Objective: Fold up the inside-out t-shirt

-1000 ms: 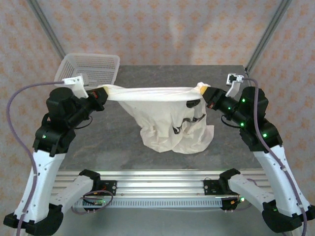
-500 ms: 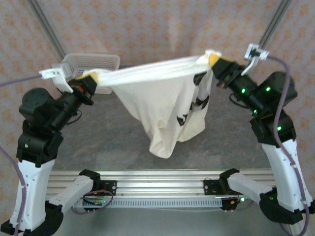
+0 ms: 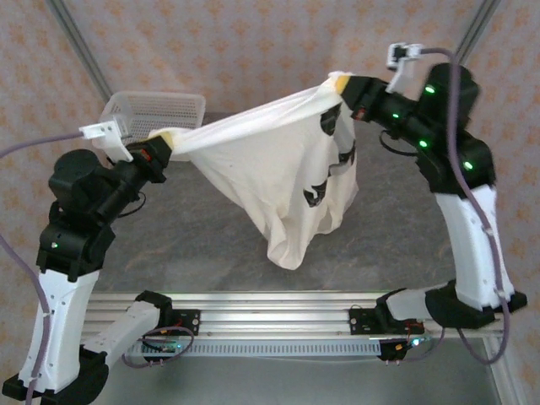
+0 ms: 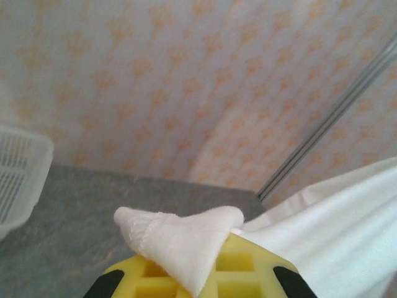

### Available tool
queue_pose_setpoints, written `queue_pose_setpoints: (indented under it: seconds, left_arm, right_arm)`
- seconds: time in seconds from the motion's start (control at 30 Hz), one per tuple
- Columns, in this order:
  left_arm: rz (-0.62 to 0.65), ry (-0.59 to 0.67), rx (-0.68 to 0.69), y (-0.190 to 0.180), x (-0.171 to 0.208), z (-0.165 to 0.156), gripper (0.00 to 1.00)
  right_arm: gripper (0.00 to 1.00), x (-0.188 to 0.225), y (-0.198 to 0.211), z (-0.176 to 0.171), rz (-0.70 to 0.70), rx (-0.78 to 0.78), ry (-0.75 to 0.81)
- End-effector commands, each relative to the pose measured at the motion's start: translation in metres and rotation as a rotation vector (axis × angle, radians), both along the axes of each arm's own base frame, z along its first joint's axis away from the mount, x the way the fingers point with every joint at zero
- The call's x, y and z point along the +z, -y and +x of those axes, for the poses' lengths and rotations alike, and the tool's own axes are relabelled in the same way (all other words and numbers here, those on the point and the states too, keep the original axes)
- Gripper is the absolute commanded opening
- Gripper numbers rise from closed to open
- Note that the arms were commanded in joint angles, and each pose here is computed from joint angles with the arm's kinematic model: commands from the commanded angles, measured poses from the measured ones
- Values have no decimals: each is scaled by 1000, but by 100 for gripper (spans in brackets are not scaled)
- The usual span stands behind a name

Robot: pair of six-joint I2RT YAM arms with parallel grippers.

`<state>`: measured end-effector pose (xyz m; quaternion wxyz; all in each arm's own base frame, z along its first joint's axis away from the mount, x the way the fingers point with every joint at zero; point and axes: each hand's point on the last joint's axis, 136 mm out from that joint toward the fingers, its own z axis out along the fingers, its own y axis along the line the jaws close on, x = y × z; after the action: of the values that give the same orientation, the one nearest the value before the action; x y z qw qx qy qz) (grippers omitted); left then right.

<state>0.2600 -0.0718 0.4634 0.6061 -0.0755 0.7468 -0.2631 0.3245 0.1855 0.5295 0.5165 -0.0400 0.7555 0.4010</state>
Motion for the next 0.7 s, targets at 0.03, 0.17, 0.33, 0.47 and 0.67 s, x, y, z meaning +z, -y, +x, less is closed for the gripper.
queue_pose_setpoints:
  seconds: [0.03,0.17,0.33,0.47,0.67]
  left_arm:
    - [-3,-235,173,-27,-84,13,0]
    - [61,-399,271,-41,-156,26,0]
    - [228,-594,352,-56,-220,55,0]
    - [299,-686,451,-77,-253,82,0]
    - [47,-775,661,-139,-262,114,8]
  right_arm:
    - [4,-171,-20,78,-196,-16,-419]
    - [44,-258,-20,119,-321,-70,-552]
    - [60,-285,-9,97,-431,-73,-587]
    - [71,-298,-34,23,-503,98,-449]
    - [77,-374,-68,-70,-724,334,-243]
